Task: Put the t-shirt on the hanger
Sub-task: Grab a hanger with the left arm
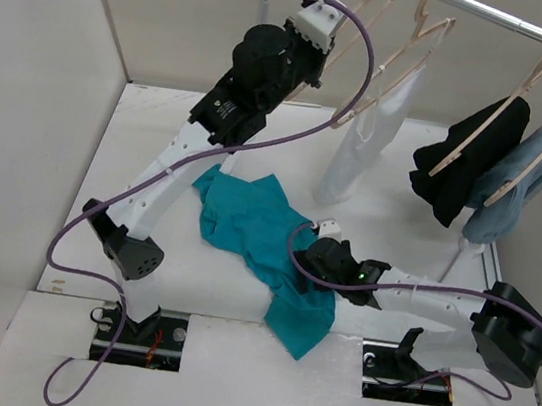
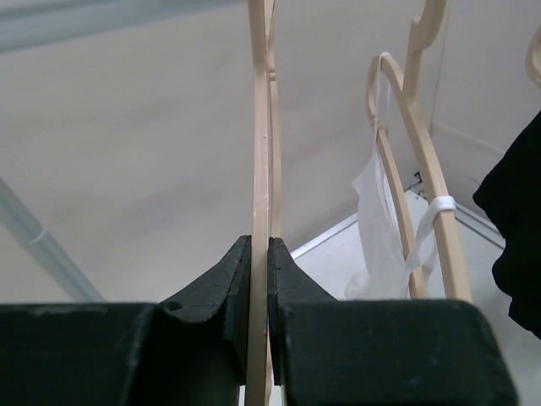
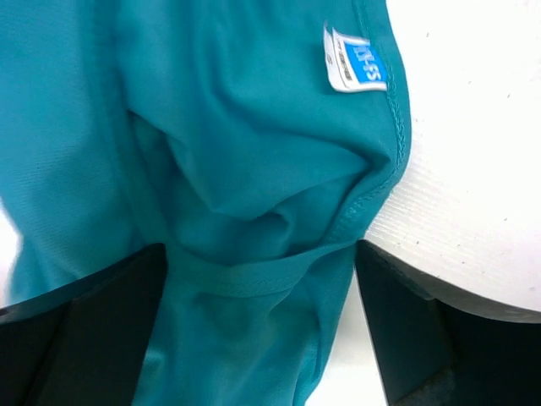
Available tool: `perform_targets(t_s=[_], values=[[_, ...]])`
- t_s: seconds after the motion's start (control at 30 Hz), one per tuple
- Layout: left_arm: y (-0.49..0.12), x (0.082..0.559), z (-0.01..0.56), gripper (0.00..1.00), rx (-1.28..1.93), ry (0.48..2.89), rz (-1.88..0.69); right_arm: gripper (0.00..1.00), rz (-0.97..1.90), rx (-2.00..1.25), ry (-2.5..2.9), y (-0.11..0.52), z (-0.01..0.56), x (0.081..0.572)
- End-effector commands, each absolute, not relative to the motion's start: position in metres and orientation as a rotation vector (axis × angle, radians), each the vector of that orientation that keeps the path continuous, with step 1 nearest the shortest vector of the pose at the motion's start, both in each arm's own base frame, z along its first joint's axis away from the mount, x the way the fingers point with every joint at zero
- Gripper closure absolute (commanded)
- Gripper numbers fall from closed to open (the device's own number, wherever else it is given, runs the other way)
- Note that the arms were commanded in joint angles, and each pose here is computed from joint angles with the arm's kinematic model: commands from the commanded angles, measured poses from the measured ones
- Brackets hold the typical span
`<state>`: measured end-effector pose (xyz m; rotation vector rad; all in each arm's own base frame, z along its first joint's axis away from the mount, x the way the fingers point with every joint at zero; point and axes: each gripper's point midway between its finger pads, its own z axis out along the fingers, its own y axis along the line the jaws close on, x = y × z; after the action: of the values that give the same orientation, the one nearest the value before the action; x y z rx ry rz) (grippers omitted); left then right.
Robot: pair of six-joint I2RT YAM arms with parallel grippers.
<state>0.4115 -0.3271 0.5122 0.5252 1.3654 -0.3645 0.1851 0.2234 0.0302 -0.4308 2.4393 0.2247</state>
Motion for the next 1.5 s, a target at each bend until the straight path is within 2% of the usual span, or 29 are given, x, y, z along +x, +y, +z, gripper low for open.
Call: perform_targets(t_s=[0.0, 0.27, 0.7, 0.87, 0.9, 1.13, 1.33, 1.47], values=[[-0.290, 0.381, 0.583, 1.00, 0.420, 1.202, -0.363, 0.01, 0.334, -0.445, 2.336, 0.246, 0.072, 0.195], [-0.268, 0.370, 0.569, 1.00, 0.393, 1.263, -0.324, 0.01, 0.306, -0.508, 2.275, 0.245, 0.110, 0.202], [-0.217, 0.332, 0.505, 1.00, 0.394, 1.441, -0.241, 0.01, 0.265, -0.534, 2.205, 0.237, 0.163, 0.205], [-0.188, 0.310, 0.449, 1.00, 0.419, 1.550, -0.152, 0.01, 0.426, -0.475, 2.136, 0.253, 0.215, 0.192], [-0.186, 0.308, 0.420, 1.00, 0.452, 1.602, -0.129, 0.01, 0.478, -0.431, 2.136, 0.255, 0.225, 0.189], [-0.154, 0.262, 0.343, 1.00, 0.482, 1.723, -0.122, 0.01, 0.683, -0.262, 2.023, 0.279, 0.295, 0.188], [-0.145, 0.253, 0.318, 1.00, 0.504, 1.759, -0.103, 0.01, 0.982, -0.114, 1.886, 0.332, 0.345, 0.197], [-0.145, 0.251, 0.312, 1.00, 0.515, 1.765, -0.108, 0.01, 1.068, -0.040, 1.875, 0.366, 0.360, 0.208]])
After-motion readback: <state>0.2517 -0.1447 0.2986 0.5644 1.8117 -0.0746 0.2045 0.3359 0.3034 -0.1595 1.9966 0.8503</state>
